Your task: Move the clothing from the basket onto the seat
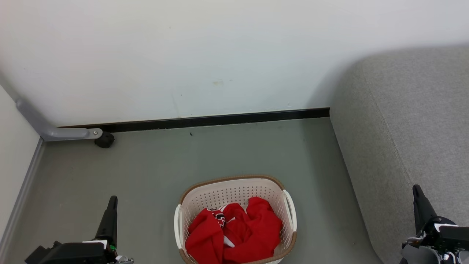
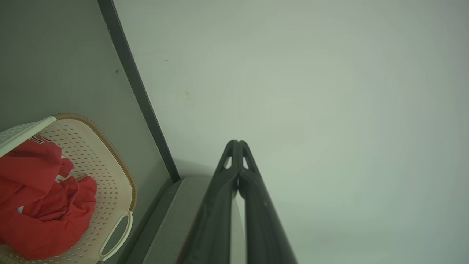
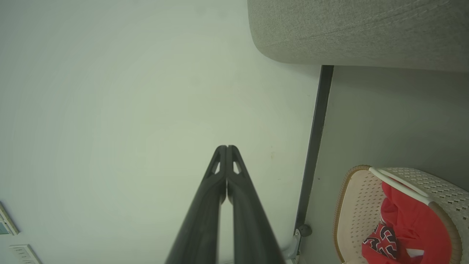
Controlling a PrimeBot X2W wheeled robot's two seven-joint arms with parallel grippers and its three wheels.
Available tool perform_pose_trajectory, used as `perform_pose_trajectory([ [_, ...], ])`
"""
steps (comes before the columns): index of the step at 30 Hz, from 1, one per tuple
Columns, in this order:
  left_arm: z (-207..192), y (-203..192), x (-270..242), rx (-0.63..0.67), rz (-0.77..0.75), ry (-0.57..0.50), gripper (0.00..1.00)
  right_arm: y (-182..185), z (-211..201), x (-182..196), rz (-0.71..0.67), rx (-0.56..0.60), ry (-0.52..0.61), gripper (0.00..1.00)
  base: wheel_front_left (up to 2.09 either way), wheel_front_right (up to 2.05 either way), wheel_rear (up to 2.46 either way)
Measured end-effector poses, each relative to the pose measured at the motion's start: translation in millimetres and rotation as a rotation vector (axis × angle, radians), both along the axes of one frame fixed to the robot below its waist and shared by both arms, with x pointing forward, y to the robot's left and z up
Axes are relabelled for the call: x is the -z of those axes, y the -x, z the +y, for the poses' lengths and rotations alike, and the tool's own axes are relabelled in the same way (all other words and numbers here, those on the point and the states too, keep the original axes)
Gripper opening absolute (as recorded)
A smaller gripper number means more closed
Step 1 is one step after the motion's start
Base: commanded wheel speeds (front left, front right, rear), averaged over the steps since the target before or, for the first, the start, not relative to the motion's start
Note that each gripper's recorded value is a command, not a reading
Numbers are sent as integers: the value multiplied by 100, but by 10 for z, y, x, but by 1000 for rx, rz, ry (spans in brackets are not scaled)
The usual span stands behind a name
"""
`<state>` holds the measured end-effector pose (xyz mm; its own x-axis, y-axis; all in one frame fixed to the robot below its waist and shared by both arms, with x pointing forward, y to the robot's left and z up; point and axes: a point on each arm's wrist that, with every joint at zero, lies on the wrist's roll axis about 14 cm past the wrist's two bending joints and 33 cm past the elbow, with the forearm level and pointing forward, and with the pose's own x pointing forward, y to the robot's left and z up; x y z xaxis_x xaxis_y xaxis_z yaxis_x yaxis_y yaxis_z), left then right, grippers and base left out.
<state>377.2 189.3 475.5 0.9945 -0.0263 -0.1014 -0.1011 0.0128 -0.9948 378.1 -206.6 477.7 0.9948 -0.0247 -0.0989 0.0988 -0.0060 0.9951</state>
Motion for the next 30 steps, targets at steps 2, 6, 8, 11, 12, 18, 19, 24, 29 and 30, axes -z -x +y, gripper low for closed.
perform_pose_trajectory([
  [2, 0, 0, 0, 0, 0, 0, 0, 0, 0, 0, 0, 0, 0, 0, 0, 0, 0],
  [6, 0, 0, 0, 0, 0, 0, 0, 0, 0, 0, 0, 0, 0, 0, 0, 0, 0],
  [8, 0, 0, 0, 0, 0, 0, 0, 0, 0, 0, 0, 0, 0, 0, 0, 0, 0],
  [11, 0, 0, 0, 0, 0, 0, 0, 0, 0, 0, 0, 0, 0, 0, 0, 0, 0],
  [12, 0, 0, 0, 0, 0, 0, 0, 0, 0, 0, 0, 0, 0, 0, 0, 0, 0],
  [18, 0, 0, 0, 0, 0, 0, 0, 0, 0, 0, 0, 0, 0, 0, 0, 0, 0],
  [19, 0, 0, 0, 0, 0, 0, 0, 0, 0, 0, 0, 0, 0, 0, 0, 0, 0],
  [24, 0, 0, 0, 0, 0, 0, 0, 0, 0, 0, 0, 0, 0, 0, 0, 0, 0],
  [29, 0, 0, 0, 0, 0, 0, 0, 0, 0, 0, 0, 0, 0, 0, 0, 0, 0],
  [30, 0, 0, 0, 0, 0, 0, 0, 0, 0, 0, 0, 0, 0, 0, 0, 0, 0],
])
